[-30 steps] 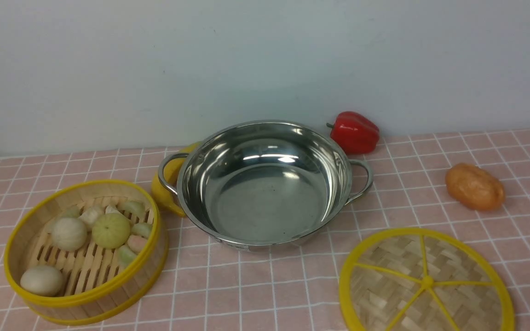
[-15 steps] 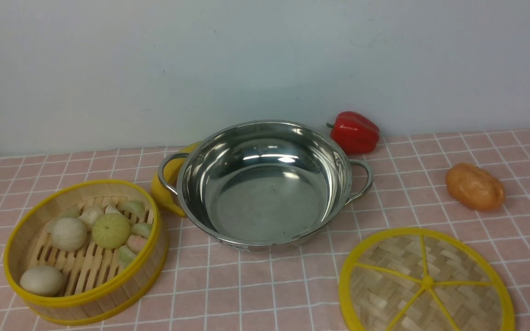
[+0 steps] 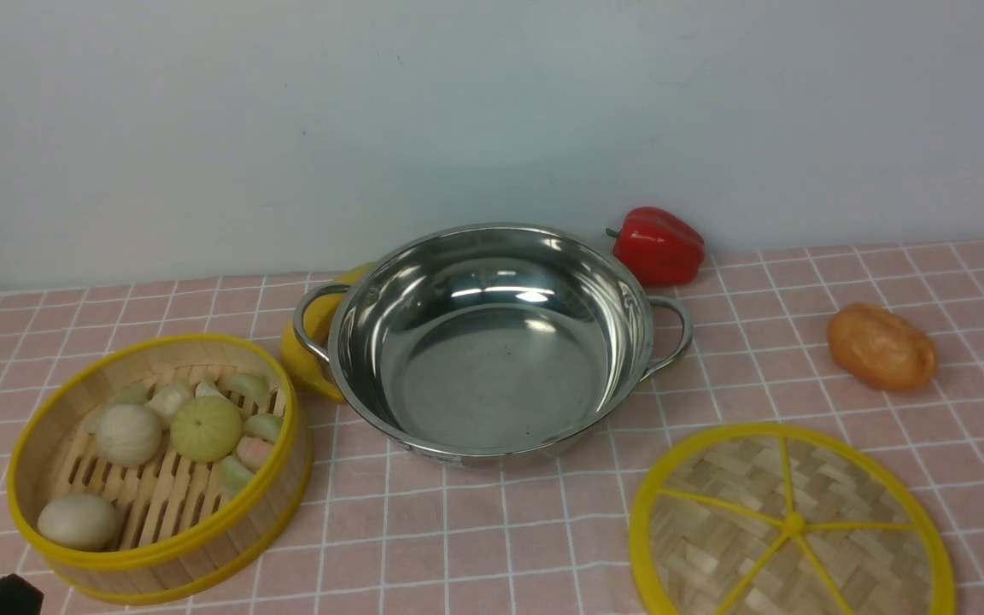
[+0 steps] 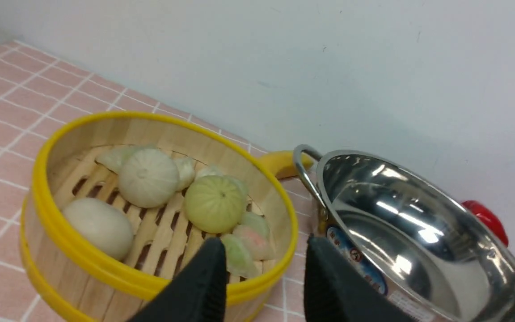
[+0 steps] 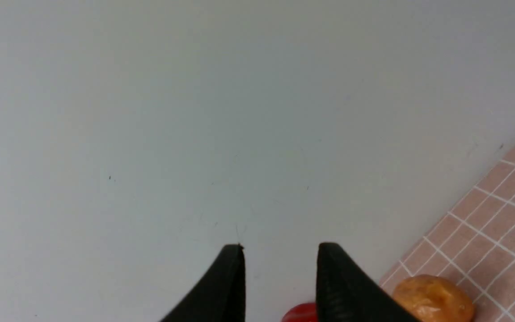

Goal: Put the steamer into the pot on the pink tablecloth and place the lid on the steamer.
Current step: 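Grasp the rim of the steamer basket holding the buns with the left gripper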

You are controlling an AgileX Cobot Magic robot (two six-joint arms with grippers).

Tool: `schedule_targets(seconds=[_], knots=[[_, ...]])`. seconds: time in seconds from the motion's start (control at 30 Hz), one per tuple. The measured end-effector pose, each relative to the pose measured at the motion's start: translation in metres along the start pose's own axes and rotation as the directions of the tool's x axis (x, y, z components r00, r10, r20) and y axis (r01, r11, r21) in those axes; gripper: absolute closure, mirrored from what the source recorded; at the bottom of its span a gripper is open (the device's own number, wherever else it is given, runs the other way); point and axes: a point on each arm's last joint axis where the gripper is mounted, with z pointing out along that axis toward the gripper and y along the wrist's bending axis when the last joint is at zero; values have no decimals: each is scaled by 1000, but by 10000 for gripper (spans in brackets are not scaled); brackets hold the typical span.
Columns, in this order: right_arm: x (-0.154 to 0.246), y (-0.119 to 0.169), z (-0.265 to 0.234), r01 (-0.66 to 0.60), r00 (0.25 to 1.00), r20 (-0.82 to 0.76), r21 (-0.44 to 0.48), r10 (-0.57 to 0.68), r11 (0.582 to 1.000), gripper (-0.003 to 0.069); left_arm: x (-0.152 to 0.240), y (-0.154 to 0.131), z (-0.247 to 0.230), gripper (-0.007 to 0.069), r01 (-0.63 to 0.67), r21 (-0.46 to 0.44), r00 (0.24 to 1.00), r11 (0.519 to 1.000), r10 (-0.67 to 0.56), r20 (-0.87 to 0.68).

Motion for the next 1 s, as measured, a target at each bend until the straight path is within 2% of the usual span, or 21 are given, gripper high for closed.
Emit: schedule_targets(seconds=[0.1,0.27,0.33,0.37,0.4,0.43,0.47,0.5,0.6,0.67,0.73,0.83,0.9,0.97,1.0], knots=[[-1,0,0,-10,1000,8,-4,10,1000,414,-3,0,0,382,10,1,999,1000,-10,31],[-4,2,0,-19,999,39,-25,20,1000,414,-16,1,-1,382,15,-8,984,1000,-14,178],[-12,7,-1,-73,988,128,-92,84,993,414,-25,2,-4,382,26,-12,960,1000,-22,278],[-13,8,-1,-77,987,136,-99,91,992,414,-26,2,-4,382,32,-11,958,999,-27,285],[-19,12,-3,-112,971,194,-156,142,981,414,-30,2,-5,382,50,-7,941,999,-45,334],[-21,13,-3,-114,966,212,-172,150,978,414,-31,2,-5,382,60,-4,938,998,-55,341],[-29,18,-7,-136,939,277,-251,206,959,414,-35,3,-7,382,102,13,915,995,-98,391],[-32,21,-9,-134,925,306,-292,225,947,414,-38,3,-8,382,132,27,900,991,-132,416],[-41,33,-17,-43,893,390,-423,224,905,414,-43,3,-11,382,222,83,853,972,-235,467],[-42,41,-21,47,888,422,-477,182,877,414,-45,2,-12,382,257,117,832,959,-281,477],[-42,45,-22,72,890,425,-489,165,869,414,-48,0,-13,382,268,140,823,953,-302,481],[-60,78,-27,160,876,462,-547,137,822,414,-72,-16,-25,382,197,214,791,957,-284,542],[-79,111,-28,236,859,502,-561,99,794,414,-94,-33,-39,382,62,234,762,970,-197,617],[-93,138,-23,300,855,518,-541,30,785,414,-117,-51,-53,382,-75,222,723,972,-101,683],[-93,141,-21,309,858,514,-534,12,787,414,-119,-53,-54,382,-89,218,720,972,-88,688]])
